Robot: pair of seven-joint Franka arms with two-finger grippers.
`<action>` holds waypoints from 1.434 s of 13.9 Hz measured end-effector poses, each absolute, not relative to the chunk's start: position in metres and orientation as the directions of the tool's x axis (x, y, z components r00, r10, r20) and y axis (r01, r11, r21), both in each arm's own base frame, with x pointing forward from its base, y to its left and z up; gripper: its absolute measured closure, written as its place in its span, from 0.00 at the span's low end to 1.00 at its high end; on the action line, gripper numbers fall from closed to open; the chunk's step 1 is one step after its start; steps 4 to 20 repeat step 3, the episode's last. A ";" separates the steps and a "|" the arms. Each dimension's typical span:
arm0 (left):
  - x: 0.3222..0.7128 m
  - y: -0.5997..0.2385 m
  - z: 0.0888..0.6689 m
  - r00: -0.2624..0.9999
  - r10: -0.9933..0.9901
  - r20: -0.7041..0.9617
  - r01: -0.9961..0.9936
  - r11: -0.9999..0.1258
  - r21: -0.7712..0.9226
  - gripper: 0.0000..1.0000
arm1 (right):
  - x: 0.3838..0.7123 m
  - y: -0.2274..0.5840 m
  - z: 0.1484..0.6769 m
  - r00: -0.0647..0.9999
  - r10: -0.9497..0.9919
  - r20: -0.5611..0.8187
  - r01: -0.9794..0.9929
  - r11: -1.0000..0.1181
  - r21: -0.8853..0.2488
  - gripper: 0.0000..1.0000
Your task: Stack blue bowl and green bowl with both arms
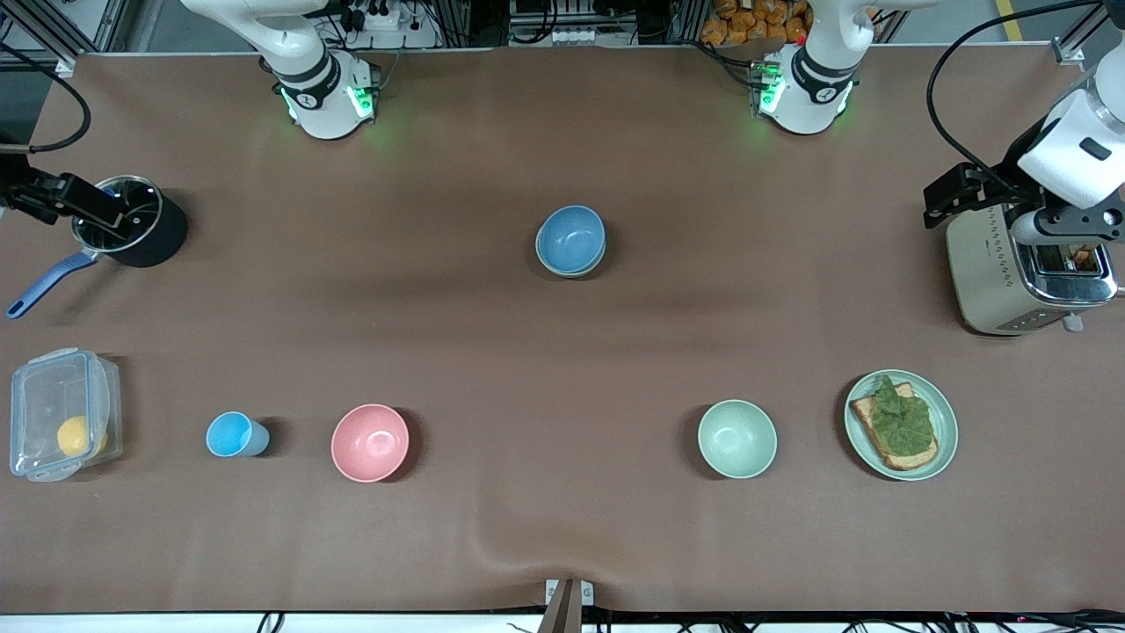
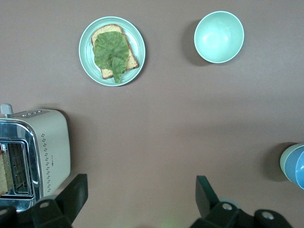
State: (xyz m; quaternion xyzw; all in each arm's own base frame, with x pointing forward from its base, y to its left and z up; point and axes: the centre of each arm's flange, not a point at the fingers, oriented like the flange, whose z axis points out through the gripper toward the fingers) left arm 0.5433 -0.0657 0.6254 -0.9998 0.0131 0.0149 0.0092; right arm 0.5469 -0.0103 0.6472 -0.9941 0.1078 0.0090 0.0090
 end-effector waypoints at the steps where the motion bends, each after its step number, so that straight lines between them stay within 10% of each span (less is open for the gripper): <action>1: 0.543 -0.066 0.625 0.999 -0.026 -0.030 -0.027 -0.999 -0.018 0.00 | 0.547 -0.009 0.648 0.977 -0.212 -0.019 -0.213 -0.977 -0.016 0.00; 20: 0.543 -0.066 0.625 0.999 -0.026 -0.030 -0.027 -0.999 -0.018 0.00 | 0.547 -0.009 0.648 0.977 -0.211 -0.019 -0.211 -0.977 -0.016 0.00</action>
